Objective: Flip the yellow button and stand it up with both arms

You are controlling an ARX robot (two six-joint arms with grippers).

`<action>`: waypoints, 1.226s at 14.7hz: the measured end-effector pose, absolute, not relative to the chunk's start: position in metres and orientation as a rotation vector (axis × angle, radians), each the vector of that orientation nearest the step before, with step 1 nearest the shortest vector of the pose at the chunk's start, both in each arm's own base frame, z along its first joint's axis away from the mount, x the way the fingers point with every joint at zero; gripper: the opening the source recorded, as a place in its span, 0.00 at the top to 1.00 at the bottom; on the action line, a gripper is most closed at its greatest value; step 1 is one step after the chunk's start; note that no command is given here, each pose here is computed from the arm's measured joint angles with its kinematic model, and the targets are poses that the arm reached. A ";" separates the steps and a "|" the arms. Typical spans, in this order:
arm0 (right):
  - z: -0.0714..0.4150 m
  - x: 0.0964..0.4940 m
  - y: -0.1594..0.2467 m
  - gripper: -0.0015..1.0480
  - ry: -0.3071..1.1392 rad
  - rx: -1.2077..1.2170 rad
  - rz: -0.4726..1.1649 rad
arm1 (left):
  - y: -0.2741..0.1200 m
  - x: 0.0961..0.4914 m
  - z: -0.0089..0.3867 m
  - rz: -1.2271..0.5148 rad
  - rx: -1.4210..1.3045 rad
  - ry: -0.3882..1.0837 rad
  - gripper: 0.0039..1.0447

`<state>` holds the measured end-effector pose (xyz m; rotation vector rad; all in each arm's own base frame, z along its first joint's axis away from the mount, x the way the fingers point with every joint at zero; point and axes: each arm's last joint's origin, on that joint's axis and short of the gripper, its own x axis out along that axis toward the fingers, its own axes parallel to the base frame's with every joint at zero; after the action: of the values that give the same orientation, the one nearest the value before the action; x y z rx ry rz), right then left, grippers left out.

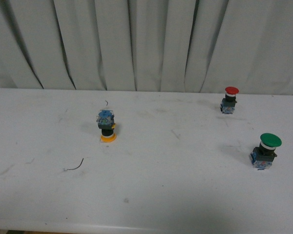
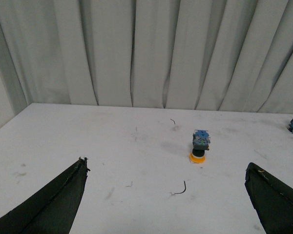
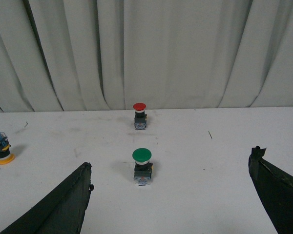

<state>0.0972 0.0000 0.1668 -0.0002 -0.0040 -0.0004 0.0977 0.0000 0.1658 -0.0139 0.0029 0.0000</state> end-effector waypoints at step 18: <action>0.167 0.097 0.000 0.06 -0.004 0.000 0.000 | -0.053 0.333 0.194 -0.037 -0.147 0.389 0.06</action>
<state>0.0972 0.0000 0.1668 -0.0002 -0.0044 -0.0004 0.3326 -0.0525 0.1939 -0.1466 0.3895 -0.0368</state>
